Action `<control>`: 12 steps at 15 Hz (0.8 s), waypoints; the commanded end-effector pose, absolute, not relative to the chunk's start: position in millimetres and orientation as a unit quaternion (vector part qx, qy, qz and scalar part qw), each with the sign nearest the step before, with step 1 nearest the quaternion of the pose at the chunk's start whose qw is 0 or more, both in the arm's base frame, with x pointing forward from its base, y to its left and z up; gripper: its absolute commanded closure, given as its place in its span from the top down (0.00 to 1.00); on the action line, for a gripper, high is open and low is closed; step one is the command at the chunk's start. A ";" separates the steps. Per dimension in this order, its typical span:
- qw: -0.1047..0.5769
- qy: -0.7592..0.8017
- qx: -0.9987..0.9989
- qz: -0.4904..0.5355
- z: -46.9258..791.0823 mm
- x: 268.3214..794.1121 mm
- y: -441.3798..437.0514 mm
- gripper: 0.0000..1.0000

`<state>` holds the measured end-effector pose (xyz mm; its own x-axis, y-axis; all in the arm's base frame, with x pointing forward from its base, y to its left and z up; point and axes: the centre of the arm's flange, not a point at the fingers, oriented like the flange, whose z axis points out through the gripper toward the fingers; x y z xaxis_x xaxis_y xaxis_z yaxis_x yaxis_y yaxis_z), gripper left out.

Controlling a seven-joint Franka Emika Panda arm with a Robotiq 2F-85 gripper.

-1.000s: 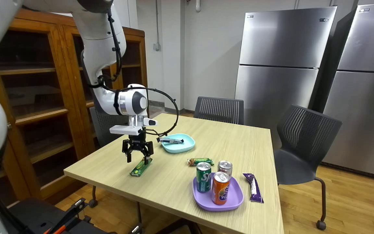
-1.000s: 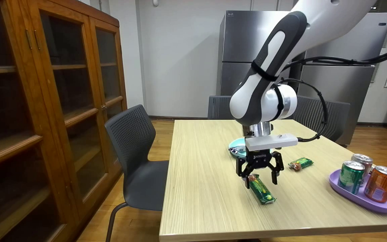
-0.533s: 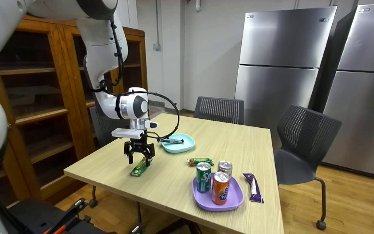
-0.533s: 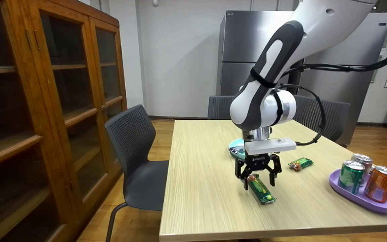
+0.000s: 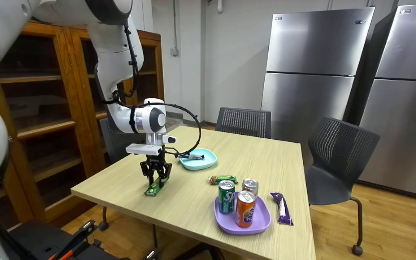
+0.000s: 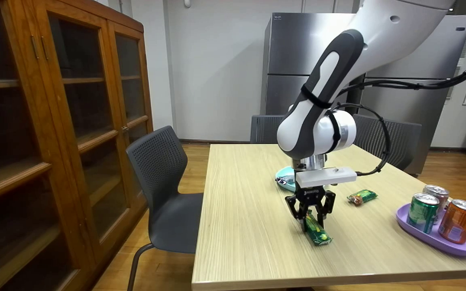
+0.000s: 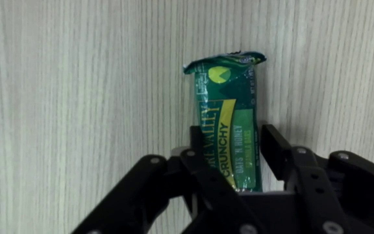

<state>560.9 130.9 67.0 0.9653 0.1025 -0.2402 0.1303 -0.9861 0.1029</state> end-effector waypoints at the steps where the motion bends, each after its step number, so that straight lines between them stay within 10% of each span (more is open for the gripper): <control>1: 0.056 0.067 0.991 -0.104 76.5 564.3 128.1 0.20; 12: 0.065 0.014 0.997 -0.049 134.2 601.2 124.7 0.14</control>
<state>591.2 125.4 116.4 0.9901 0.0687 -0.1228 0.0818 -0.9911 0.1050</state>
